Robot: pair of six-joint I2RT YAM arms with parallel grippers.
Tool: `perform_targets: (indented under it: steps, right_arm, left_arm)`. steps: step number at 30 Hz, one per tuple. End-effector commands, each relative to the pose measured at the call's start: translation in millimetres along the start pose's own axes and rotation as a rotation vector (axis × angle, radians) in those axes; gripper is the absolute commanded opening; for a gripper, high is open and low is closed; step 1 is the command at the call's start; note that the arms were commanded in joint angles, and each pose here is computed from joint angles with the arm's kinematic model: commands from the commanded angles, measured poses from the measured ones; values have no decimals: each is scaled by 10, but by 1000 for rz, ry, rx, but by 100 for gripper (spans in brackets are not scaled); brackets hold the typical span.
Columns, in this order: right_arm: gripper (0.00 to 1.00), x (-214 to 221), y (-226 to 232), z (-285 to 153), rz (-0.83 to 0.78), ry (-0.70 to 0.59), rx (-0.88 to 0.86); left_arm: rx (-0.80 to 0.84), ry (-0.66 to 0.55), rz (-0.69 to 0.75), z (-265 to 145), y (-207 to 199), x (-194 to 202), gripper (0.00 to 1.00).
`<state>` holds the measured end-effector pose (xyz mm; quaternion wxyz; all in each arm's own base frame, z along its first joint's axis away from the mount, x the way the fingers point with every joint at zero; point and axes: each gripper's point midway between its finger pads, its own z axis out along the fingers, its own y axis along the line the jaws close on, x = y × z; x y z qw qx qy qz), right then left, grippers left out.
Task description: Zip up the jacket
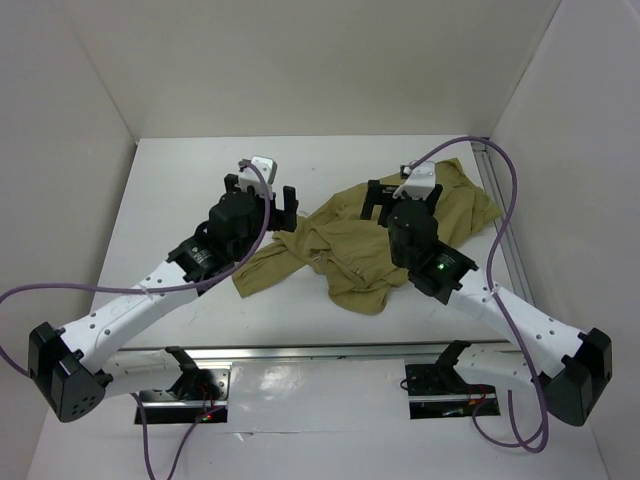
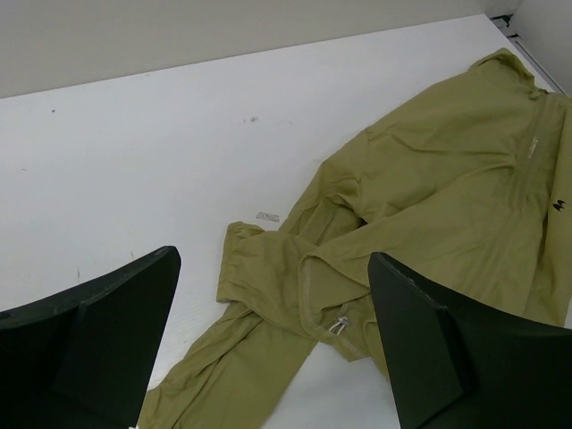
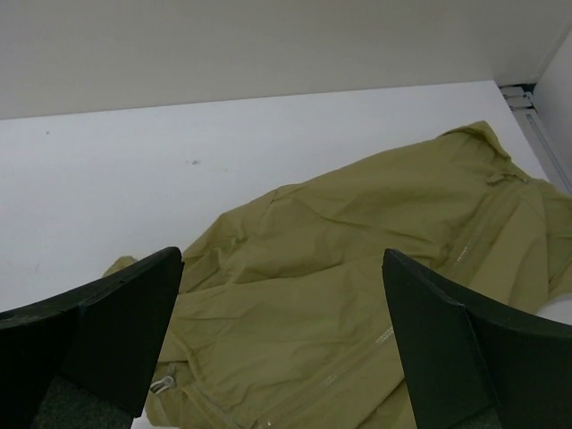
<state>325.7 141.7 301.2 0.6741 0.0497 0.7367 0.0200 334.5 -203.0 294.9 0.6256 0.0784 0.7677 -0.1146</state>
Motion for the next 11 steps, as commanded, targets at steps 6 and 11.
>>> perform_targets:
  steps: [6, 11]
  right_arm:
    - [100, -130, -16, 38, 57, -62, 49]
    - [100, -127, -22, 11, 75, -67, 37]
  left_arm:
    - [27, -71, -42, 10, -53, -171, 100]
    - [19, -98, -43, -88, -21, -245, 100]
